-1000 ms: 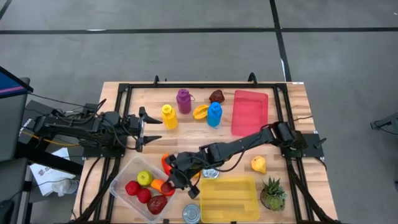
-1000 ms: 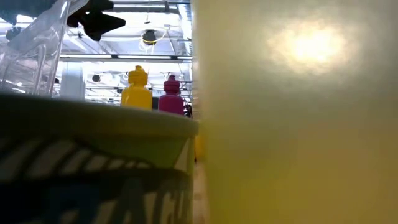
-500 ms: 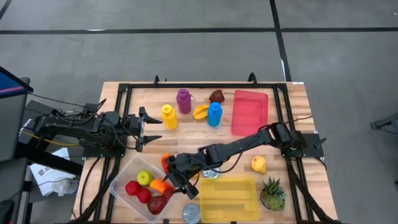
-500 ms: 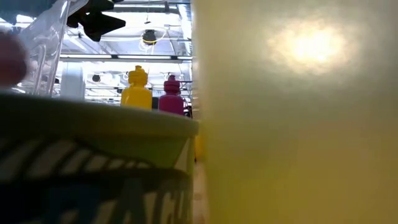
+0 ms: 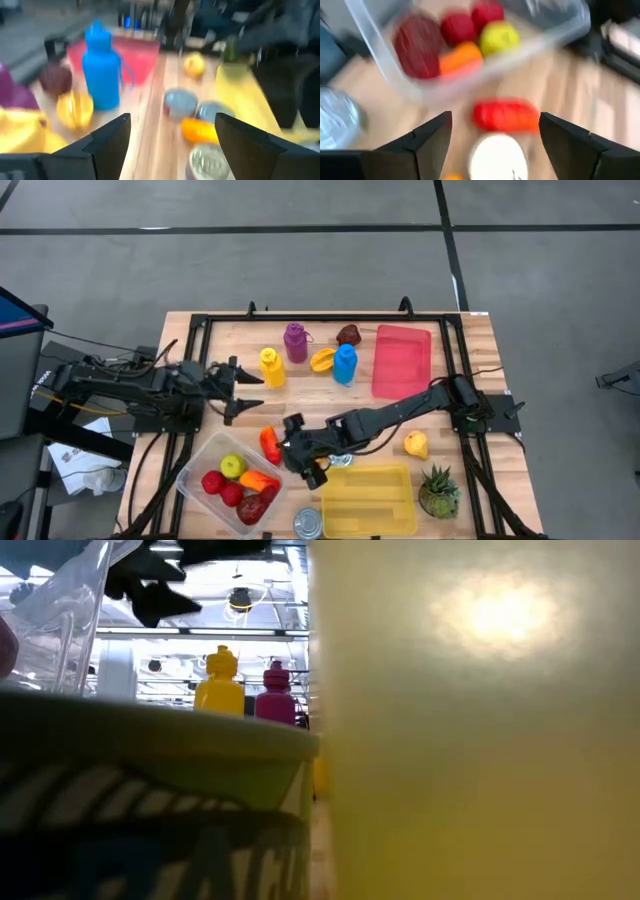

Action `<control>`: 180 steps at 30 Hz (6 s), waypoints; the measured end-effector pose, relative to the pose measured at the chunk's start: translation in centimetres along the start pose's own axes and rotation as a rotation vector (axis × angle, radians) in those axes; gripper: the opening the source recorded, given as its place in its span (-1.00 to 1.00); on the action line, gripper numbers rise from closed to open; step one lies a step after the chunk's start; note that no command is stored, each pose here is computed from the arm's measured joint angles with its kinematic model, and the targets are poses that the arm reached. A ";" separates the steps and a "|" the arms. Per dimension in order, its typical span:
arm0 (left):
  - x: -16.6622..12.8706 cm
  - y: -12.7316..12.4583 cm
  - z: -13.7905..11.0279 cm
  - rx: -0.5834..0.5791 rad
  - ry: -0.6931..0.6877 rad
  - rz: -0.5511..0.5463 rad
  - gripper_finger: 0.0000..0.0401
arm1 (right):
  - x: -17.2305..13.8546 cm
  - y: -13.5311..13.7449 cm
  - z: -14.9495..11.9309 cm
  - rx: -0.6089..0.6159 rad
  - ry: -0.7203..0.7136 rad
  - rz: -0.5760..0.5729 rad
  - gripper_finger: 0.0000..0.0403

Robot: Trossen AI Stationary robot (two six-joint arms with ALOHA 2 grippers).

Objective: Pick & Place Food Item
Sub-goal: Put the orange mango into the transparent bin

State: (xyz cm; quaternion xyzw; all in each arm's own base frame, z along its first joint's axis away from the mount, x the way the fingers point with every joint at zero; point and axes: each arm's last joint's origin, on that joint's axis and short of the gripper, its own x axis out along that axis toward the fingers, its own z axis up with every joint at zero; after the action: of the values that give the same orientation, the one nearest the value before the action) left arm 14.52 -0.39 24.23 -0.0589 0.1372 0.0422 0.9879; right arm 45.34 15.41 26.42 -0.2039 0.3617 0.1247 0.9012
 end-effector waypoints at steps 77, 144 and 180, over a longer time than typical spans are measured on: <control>8.1 -7.0 2.9 0.698 0.621 0.010 0.40 | 0.8 5.0 -8.4 0.093 0.552 0.043 0.42; 11.2 -4.4 -3.2 0.648 0.738 -0.526 0.39 | 0.9 4.4 -8.5 0.120 0.561 0.061 0.42; 5.9 2.5 0.2 0.371 0.853 0.242 0.39 | 0.5 3.9 -8.0 0.140 0.561 0.052 0.42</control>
State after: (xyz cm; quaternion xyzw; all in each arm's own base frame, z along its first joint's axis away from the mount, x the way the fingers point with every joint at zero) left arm 19.93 2.53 22.54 0.1227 0.5414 0.1036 0.8253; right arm 39.42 15.28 19.74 -0.1585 0.6095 0.0614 0.7744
